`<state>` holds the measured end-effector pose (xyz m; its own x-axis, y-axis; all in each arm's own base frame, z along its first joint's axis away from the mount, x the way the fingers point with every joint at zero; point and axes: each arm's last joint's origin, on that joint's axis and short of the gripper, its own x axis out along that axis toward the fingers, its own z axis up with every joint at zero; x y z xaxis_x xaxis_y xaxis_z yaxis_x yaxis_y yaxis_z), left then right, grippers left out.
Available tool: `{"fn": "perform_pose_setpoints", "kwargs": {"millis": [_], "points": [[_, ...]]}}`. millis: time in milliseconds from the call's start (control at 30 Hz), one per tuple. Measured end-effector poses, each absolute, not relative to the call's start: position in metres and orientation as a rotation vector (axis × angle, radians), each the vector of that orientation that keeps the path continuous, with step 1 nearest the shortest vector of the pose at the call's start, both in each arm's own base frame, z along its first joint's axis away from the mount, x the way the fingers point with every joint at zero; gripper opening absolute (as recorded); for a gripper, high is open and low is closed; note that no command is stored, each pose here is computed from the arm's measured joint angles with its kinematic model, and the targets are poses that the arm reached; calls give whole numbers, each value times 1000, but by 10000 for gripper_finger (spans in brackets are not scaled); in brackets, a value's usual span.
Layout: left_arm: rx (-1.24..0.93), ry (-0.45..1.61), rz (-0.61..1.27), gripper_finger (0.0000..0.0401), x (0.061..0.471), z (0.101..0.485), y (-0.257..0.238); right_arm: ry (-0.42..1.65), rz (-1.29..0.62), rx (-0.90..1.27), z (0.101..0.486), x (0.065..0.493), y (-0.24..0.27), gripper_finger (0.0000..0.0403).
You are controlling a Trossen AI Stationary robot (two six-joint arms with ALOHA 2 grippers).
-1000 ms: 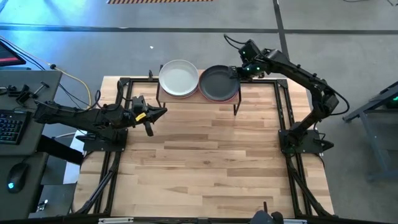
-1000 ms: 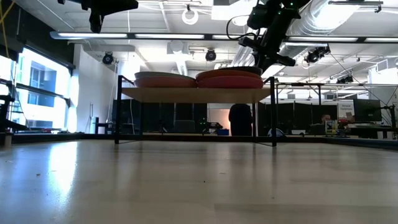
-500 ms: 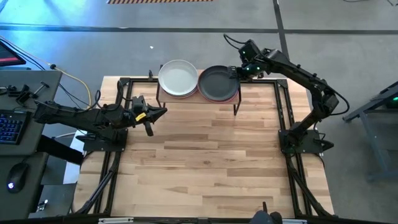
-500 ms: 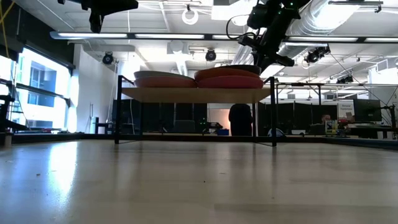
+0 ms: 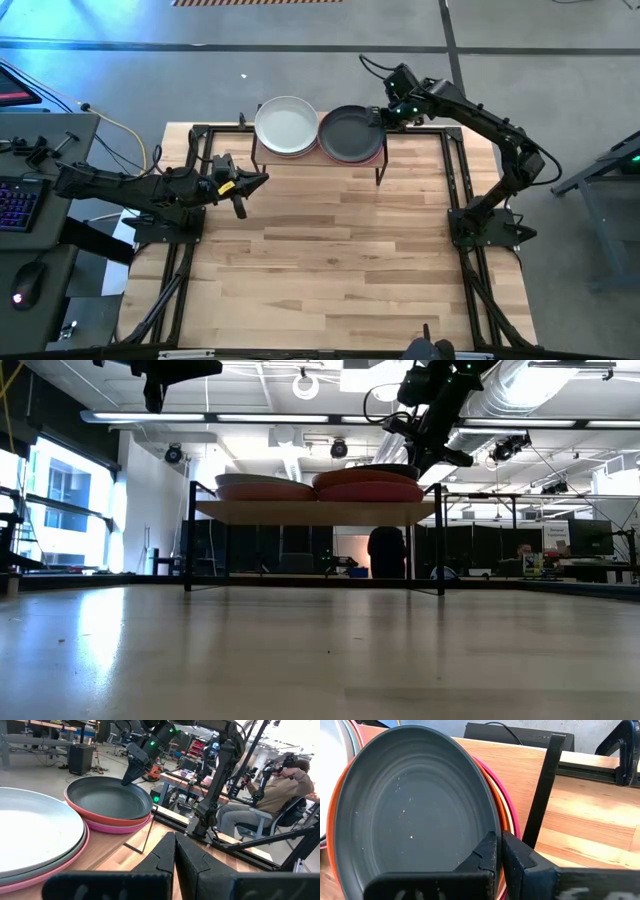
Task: Place and stack plates onto a shelf
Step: Stack the black plate on top of the brown plate, then return to Home Position
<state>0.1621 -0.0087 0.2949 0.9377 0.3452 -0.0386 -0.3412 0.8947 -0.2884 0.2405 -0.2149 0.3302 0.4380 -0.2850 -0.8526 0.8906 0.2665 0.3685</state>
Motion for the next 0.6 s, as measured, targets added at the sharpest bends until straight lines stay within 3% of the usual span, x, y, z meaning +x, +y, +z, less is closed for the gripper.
{"fn": "perform_pose_setpoints", "kwargs": {"millis": [200,600], "points": [[-298,-14,356,0,162,295,-9,771,-894,970,330,240,-214,18],[-296,-14,356,0,162,295,-9,789,-840,926,332,238,-213,191]]}}
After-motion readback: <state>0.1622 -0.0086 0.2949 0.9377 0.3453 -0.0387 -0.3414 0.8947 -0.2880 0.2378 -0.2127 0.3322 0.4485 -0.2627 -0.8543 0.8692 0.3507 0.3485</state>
